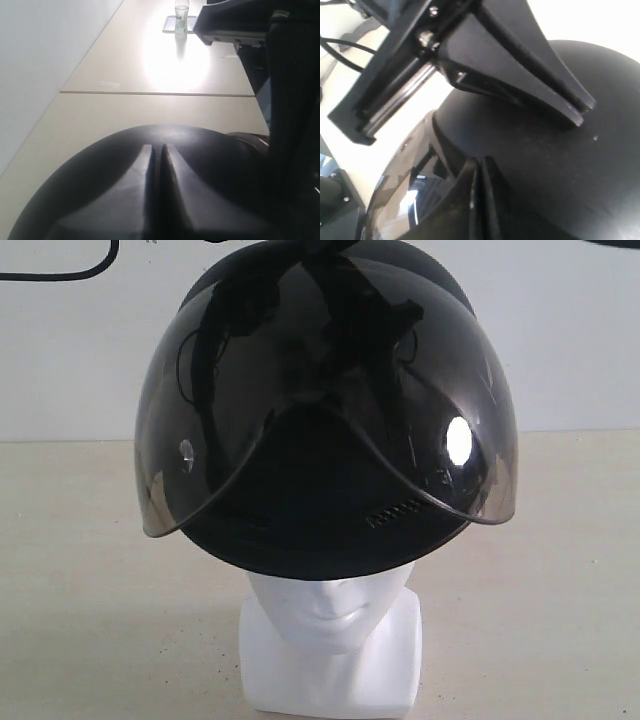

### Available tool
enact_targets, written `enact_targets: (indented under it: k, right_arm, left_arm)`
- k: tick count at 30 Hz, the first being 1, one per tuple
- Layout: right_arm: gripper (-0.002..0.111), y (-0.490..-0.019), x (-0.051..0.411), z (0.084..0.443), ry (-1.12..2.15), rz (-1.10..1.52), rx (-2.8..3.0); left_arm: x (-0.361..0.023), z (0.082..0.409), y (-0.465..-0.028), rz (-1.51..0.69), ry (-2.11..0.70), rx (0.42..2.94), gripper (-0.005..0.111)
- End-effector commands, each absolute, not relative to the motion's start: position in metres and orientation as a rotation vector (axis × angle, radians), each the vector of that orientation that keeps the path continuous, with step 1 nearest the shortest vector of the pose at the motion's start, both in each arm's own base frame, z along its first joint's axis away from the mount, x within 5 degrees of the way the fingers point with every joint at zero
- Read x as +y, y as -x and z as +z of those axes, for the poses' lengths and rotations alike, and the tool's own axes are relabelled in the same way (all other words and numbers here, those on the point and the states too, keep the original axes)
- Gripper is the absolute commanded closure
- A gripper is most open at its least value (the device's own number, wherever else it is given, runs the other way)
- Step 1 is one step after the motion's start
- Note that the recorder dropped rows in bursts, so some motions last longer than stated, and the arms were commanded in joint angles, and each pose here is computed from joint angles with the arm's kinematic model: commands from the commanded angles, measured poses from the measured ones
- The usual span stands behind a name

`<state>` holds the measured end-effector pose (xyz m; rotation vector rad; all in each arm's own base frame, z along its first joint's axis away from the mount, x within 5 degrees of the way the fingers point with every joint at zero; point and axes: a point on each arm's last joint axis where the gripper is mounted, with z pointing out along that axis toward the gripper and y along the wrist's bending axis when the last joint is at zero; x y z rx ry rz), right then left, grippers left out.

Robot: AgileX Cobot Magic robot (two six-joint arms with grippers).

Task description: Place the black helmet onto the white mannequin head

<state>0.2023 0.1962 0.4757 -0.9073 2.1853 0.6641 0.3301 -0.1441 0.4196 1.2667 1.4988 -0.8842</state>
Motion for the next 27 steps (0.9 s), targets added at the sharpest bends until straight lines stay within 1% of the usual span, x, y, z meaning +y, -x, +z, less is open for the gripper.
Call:
enact_targets:
  k: [1,12,17,20,24,27]
  right_arm:
    - [0.109,-0.193,0.202,0.472,0.940,0.611,2.220]
    - [0.109,-0.199,0.199,0.469,0.921,0.494,2.224]
    - [0.109,-0.199,0.202,0.467,0.925,0.520,2.233]
    - [0.109,-0.199,0.205,0.459,0.923,0.551,2.273]
    - [0.109,-0.201,0.208,0.435,0.927,0.536,2.364]
    - [0.109,-0.200,0.208,0.429,0.936,0.535,2.386]
  left_arm:
    - [-0.142,0.414,-0.330,-0.873,-1.282,1.535,0.102]
    - [-0.142,0.414,-0.330,-0.872,-1.282,1.538,0.102]
    - [-0.142,0.414,-0.330,-0.870,-1.284,1.538,0.102]
    - [-0.142,0.413,-0.330,-0.869,-1.285,1.539,0.102]
    - [-0.142,0.412,-0.331,-0.858,-1.294,1.546,0.102]
    - [-0.142,0.412,-0.331,-0.859,-1.294,1.548,0.102]
